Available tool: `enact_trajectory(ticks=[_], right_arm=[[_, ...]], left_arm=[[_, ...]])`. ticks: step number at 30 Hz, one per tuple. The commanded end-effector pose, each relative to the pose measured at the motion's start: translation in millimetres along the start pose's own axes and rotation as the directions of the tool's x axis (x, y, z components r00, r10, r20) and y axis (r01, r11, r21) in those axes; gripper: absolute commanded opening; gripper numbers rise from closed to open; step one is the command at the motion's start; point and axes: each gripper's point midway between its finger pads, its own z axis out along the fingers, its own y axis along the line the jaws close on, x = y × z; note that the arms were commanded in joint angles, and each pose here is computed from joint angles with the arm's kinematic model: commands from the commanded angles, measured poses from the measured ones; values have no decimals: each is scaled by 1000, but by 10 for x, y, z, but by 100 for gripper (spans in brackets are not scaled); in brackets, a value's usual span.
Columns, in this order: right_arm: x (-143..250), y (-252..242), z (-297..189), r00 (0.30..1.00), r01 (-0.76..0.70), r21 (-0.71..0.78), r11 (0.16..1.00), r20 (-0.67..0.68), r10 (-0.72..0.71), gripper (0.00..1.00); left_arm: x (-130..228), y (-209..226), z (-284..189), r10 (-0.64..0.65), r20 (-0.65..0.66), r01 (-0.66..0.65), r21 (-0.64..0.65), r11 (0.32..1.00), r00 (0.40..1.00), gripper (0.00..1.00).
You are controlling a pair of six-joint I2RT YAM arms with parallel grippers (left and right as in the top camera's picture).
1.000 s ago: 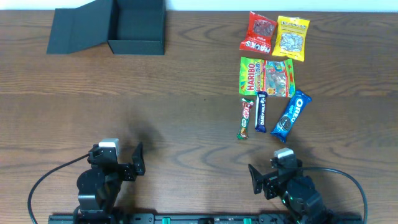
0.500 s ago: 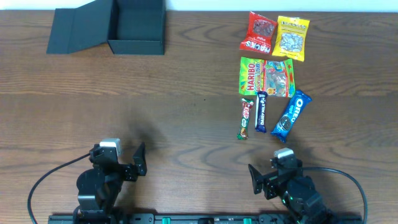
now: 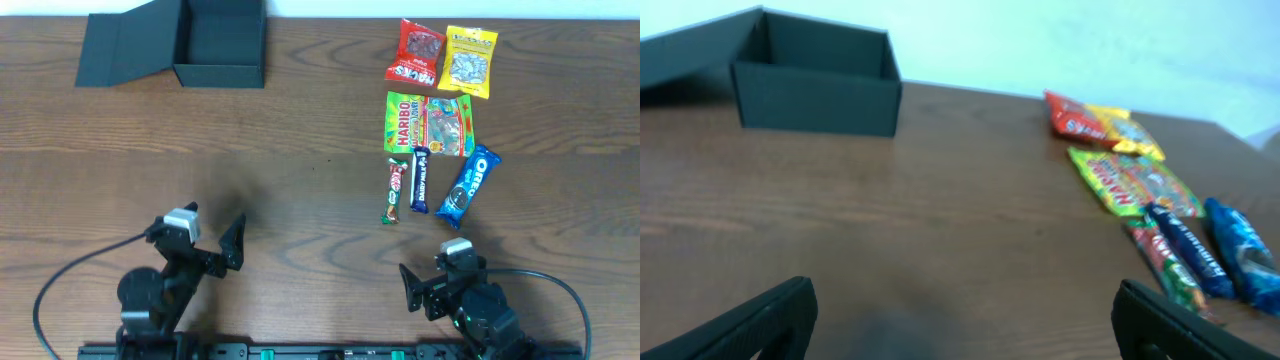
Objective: Pack container
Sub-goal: 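Reach the left gripper forward to the black box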
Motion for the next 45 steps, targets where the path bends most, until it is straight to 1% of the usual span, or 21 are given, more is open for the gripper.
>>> enact_trajectory(ticks=[1, 8, 12, 16, 19, 21, 26, 29, 31, 35, 40, 45], right_arm=[[20, -10, 13, 1000, 12, 4, 1000, -1, -12, 99], [20, -10, 13, 1000, 11, 4, 1000, -1, -11, 99], [20, -10, 13, 1000, 11, 4, 1000, -1, -11, 99], [20, -10, 13, 1000, 12, 4, 1000, -1, -12, 99], [20, -10, 13, 1000, 11, 4, 1000, -1, -11, 99], [20, -10, 13, 1000, 12, 3, 1000, -1, -12, 99], [20, -10, 13, 1000, 12, 4, 1000, -1, -12, 99], [20, -10, 13, 1000, 12, 4, 1000, -1, -12, 99], [20, -10, 13, 1000, 12, 3, 1000, -1, -12, 99], [20, -10, 13, 1000, 12, 4, 1000, -1, -12, 99], [20, -10, 13, 1000, 12, 4, 1000, -1, -12, 99], [20, -10, 13, 1000, 11, 4, 1000, -1, -11, 99]], left_arm=[[-234, 51, 43, 59, -8, -59, -44, 997, 998, 95], [-484, 267, 458, 155, -185, -175, -100, 980, 971, 95], [-685, 526, 848, 128, -267, -179, -177, 968, 955, 95], [-852, 753, 1361, 106, -327, -181, -208, 961, 939, 95], [-903, 900, 1720, 108, -366, -196, -211, 958, 924, 95], [-919, 1055, 1986, 93, -400, -201, -238, 950, 912, 95], [-930, 1287, 2601, 61, -463, -191, -240, 952, 885, 95], [-920, 1384, 2912, 45, -481, -182, -241, 953, 875, 95], [-904, 1457, 3090, 11, -479, -152, -257, 954, 878, 95], [-776, 1560, 3318, -42, -477, -106, -278, 955, 878, 95], [-477, 1621, 3362, -67, -529, -101, -282, 954, 846, 95], [-268, 1555, 3272, -98, -597, -95, -283, 954, 796, 95]])
